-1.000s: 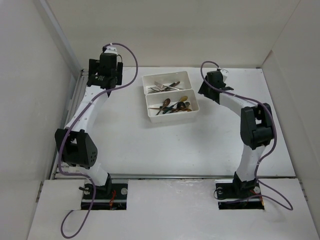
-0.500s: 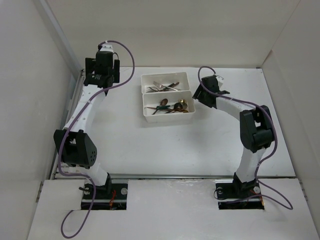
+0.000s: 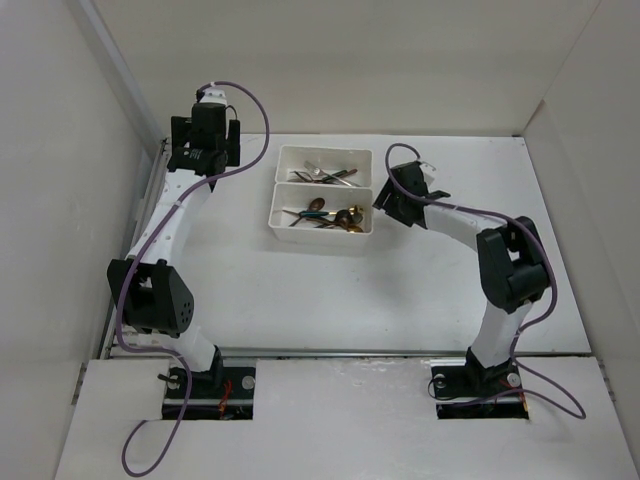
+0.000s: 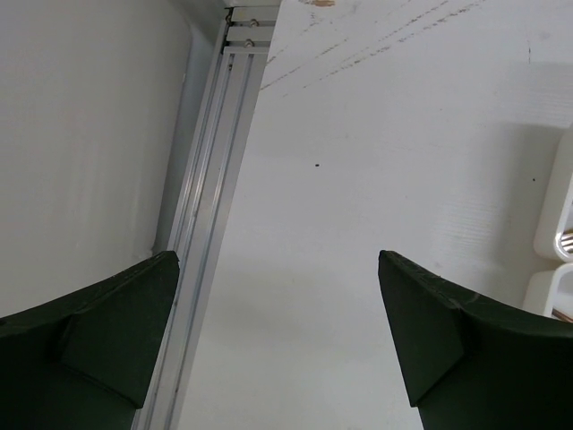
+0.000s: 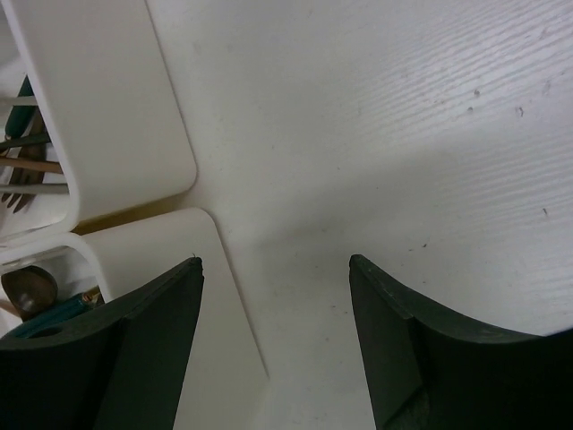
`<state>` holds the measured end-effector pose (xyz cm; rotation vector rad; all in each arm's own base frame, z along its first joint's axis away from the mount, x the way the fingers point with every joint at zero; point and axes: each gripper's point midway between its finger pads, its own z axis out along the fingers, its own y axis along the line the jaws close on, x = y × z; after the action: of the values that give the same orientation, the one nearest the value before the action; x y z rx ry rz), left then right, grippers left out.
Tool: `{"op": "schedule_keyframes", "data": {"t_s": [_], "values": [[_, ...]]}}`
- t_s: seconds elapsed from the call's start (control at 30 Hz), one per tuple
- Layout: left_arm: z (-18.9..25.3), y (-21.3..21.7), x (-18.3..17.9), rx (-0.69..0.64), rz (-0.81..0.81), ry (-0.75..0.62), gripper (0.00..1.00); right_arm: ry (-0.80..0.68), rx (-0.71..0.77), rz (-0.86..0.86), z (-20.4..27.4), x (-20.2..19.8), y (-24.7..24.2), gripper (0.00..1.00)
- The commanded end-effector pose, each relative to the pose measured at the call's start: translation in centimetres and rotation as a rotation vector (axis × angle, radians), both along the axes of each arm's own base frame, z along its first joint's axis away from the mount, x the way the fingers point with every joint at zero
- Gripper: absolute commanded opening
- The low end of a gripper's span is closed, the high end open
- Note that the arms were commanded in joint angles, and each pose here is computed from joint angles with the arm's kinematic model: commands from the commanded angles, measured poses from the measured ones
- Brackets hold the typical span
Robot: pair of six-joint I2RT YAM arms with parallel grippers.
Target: Sort the eating utensils into containers
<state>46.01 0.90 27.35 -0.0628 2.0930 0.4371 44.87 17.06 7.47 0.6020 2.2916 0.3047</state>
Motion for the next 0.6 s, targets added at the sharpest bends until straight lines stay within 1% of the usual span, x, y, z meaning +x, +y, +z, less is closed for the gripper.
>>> {"op": "schedule_keyframes", "data": {"t_s": [0.0, 0.13, 0.23, 0.27, 0.33, 0.37, 0.4, 0.43, 0.47, 0.5, 0.53, 0.57], "values": [[3.1, 0.1, -0.5, -0.031, 0.007, -0.082, 0.92, -0.047, 0.057, 0.023, 2.2, -0.3, 1.5, 0.72], [3.1, 0.1, -0.5, -0.031, 0.007, -0.082, 0.92, -0.066, 0.064, -0.043, 3.0, -0.1, -0.5, 0.73], [3.4, 0.2, -0.4, -0.028, 0.014, -0.092, 0.92, -0.076, 0.022, -0.138, 3.6, 0.0, -4.3, 0.74], [3.0, 0.5, -0.6, -0.019, 0.028, -0.083, 0.92, -0.113, -0.001, -0.155, 5.3, 0.0, -5.5, 0.76], [3.2, 1.4, -0.9, -0.011, 0.069, -0.096, 0.94, -0.15, -0.067, -0.235, 6.9, 0.0, -9.5, 0.77], [3.0, 1.6, -0.9, -0.004, 0.081, -0.098, 0.96, -0.203, -0.079, -0.259, 9.4, -0.1, -11.0, 0.78], [2.9, 2.0, -1.0, -0.001, 0.11, -0.106, 0.97, -0.219, -0.126, -0.263, 10.4, -0.4, -12.6, 0.78], [2.9, 2.4, -1.0, -0.01, 0.126, -0.111, 0.97, -0.252, -0.155, -0.323, 12.1, -0.3, -15.7, 0.8], [3.0, 3.2, -1.1, -0.01, 0.157, -0.117, 0.99, -0.276, -0.177, -0.35, 13.4, -0.7, -17.4, 0.81], [3.1, 3.6, -1.0, -0.021, 0.173, -0.131, 0.99, -0.339, -0.207, -0.358, 16.4, -1.2, -19.0, 0.81], [3.2, 4.2, -1.1, -0.025, 0.196, -0.136, 0.99, -0.358, -0.237, -0.385, 17.5, -1.7, -20.8, 0.83], [2.7, 5.3, -1.0, -0.033, 0.229, -0.133, 0.99, -0.405, -0.262, -0.438, 19.8, -2.0, -23.5, 0.84]]}}
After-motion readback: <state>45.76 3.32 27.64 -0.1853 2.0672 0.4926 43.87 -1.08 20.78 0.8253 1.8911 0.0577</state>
